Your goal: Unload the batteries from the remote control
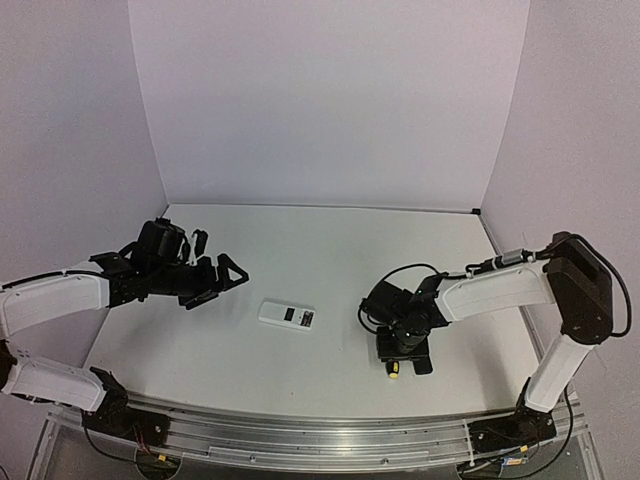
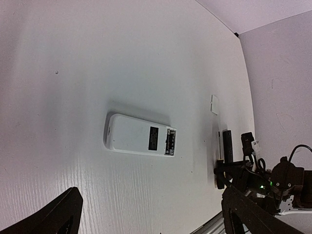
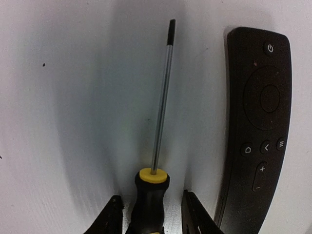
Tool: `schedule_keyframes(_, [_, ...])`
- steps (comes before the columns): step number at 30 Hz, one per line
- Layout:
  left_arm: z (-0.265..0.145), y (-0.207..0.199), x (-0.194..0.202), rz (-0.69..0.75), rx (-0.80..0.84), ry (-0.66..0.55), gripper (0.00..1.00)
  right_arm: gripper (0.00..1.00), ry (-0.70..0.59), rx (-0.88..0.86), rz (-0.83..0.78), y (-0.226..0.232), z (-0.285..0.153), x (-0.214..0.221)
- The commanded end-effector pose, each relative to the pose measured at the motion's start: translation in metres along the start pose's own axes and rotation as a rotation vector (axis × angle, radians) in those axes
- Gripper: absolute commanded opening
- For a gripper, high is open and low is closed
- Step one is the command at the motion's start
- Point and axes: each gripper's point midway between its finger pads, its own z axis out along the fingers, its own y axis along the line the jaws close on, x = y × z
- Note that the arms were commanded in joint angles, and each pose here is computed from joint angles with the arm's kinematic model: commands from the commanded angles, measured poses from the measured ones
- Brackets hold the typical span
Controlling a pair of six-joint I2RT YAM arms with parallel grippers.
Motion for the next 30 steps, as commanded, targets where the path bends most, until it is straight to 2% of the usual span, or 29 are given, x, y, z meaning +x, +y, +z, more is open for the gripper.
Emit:
schedule_keyframes(1, [-0.006, -0.020, -0.012, 0.007, 0.077, -0.043, 1.00, 0.29, 0.024, 0.006, 0.013, -0.006, 0.009, 0.011])
schedule_keyframes(5, [-0.005, -0.025, -0.012, 0.014, 0.098, -0.032, 1.00, 0.07, 0.015, -0.022, -0.026, -0.002, 0.002, 0.010])
schedule_keyframes(8, [-0.004, -0.033, -0.008, 0.031, 0.144, -0.007, 1.00, 0.00, -0.018, -0.092, -0.106, 0.011, -0.018, 0.001])
schedule_keyframes(11, [-0.004, -0.048, -0.002, 0.068, 0.224, 0.042, 1.00, 0.00, -0.039, -0.211, -0.258, 0.029, -0.045, -0.002])
schedule_keyframes(15, [-0.006, -0.084, 0.020, 0.164, 0.449, 0.171, 1.00, 0.00, 0.023, -0.544, -0.576, 0.067, -0.095, 0.031])
schedule_keyframes(18, [-0.013, -0.110, 0.043, 0.260, 0.646, 0.284, 0.99, 0.00, 0.079, -0.783, -0.692, 0.087, -0.136, 0.054])
schedule_keyframes(21, [-0.010, -0.128, 0.068, 0.328, 0.745, 0.381, 1.00, 0.00, 0.124, -0.973, -0.759, 0.100, -0.174, 0.071])
schedule_keyframes(25, [-0.008, -0.154, 0.097, 0.415, 0.833, 0.476, 0.98, 0.00, 0.132, -1.065, -0.805, 0.106, -0.195, 0.076])
schedule_keyframes(30, [-0.004, -0.166, 0.110, 0.374, 0.887, 0.568, 0.83, 0.00, 0.085, -1.062, -0.840, 0.108, -0.199, 0.072])
